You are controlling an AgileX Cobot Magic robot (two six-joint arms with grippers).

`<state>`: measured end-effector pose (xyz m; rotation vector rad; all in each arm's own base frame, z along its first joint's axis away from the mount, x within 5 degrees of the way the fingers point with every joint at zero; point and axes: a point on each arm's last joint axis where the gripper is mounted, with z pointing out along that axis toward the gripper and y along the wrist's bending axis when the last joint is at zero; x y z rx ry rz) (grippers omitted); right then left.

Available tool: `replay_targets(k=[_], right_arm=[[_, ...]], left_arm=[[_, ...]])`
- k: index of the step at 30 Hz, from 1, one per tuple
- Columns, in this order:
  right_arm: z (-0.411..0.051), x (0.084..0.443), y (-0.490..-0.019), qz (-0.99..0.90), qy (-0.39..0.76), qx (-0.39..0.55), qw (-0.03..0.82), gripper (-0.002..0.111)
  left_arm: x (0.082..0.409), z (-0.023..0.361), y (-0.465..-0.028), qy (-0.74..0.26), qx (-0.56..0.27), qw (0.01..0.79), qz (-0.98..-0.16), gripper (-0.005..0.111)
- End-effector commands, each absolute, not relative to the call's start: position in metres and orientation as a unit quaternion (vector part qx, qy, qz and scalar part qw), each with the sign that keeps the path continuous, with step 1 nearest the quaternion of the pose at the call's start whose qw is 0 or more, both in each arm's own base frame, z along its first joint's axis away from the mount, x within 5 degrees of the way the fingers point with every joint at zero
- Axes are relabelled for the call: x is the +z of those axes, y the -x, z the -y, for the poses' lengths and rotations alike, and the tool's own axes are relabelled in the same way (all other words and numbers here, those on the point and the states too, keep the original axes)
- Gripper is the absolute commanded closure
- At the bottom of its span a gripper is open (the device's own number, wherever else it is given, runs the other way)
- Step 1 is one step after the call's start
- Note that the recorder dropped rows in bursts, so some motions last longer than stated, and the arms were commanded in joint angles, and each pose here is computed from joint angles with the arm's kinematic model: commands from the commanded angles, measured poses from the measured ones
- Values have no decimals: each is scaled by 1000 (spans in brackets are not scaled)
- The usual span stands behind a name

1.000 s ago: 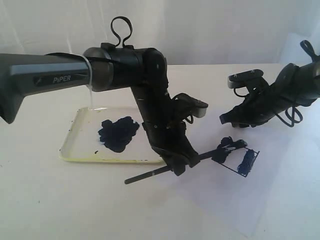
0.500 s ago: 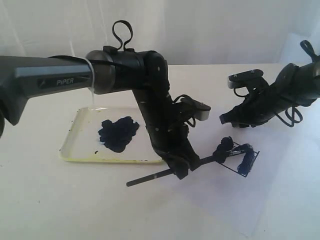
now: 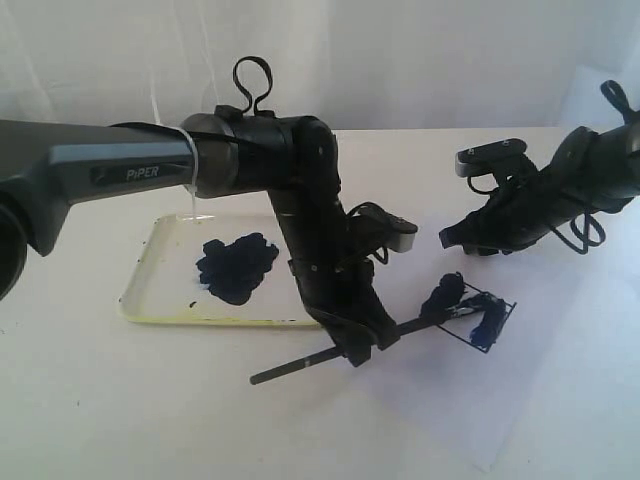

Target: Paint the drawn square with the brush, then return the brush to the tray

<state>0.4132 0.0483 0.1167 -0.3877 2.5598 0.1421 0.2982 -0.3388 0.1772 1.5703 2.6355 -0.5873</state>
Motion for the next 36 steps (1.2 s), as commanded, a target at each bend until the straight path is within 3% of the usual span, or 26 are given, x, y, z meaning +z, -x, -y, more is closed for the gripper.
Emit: replay_targets(k=[1,24,36], right_arm=[[-47,112,-411,-955,146,59,253,75],[-46,111,-410,-953,167,48,248,75],[-46,111,-410,-953,167,48,248,75]], left_arm=[[181,339,-296,-495,-187,5,-848,107],[195,334,-302,-483,-143,-11,-864,107],[199,342,-294,-511,-201,-14,-835,107]])
